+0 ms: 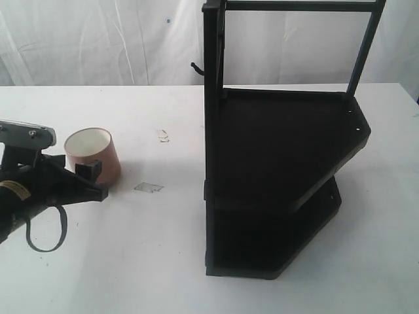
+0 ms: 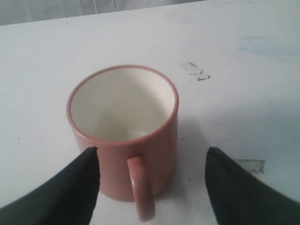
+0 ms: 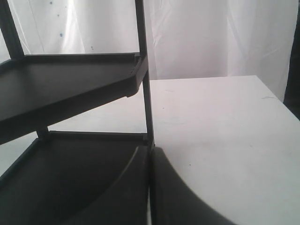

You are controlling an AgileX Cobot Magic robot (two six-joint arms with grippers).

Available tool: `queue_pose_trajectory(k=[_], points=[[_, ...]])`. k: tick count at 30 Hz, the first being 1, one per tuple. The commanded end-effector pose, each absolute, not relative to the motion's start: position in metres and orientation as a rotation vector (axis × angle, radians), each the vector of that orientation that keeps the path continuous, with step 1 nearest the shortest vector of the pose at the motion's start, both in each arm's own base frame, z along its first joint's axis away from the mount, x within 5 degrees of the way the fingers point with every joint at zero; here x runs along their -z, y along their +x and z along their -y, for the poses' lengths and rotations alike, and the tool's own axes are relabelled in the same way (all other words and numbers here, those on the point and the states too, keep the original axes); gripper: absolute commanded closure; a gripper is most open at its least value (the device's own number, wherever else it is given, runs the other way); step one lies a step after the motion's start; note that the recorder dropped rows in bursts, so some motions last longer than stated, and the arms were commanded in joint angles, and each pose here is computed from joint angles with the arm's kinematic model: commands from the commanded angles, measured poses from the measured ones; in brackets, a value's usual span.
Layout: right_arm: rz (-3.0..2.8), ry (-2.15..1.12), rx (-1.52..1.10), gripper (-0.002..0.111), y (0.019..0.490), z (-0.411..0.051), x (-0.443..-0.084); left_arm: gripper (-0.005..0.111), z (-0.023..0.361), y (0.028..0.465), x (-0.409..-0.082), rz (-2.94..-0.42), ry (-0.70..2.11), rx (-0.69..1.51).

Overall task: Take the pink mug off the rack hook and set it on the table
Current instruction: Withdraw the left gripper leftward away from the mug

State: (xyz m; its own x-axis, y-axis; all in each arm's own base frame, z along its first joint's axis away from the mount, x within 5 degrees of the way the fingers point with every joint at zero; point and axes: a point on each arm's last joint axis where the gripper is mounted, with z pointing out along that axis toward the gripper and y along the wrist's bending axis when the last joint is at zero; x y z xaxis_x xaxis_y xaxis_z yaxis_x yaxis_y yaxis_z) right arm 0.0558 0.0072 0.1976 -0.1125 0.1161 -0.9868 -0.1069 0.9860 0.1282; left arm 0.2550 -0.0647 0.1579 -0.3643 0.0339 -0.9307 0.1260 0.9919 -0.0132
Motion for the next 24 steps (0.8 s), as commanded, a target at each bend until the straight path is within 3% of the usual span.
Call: queue_pose_trajectory(k=[1, 9, 13, 17, 20, 24], points=[[-1.665, 0.004, -0.184, 0.108, 0.056, -0.007, -0.197, 0.04, 0.063, 0.246, -0.173, -1.958, 0.129, 0.104], [-1.665, 0.004, -0.184, 0.108, 0.056, -0.007, -0.197, 0.045, 0.06, 0.22, -0.21, -1.981, 0.14, 0.177], [-1.665, 0.004, -0.184, 0.108, 0.056, -0.007, -0.197, 0.067, 0.058, 0.2, -0.228, -2.005, 0.157, 0.222], [-1.665, 0.004, -0.184, 0.108, 0.056, -0.007, -0.197, 0.107, 0.051, 0.163, -0.26, -1.943, 0.154, 0.298], [-1.665, 0.004, -0.184, 0.108, 0.056, -0.007, -0.197, 0.107, 0.044, 0.13, -0.28, -1.875, 0.177, 0.339], [-1.665, 0.004, -0.184, 0.108, 0.056, -0.007, -0.197, 0.107, 0.039, 0.1, -0.283, -1.903, 0.23, 0.365]])
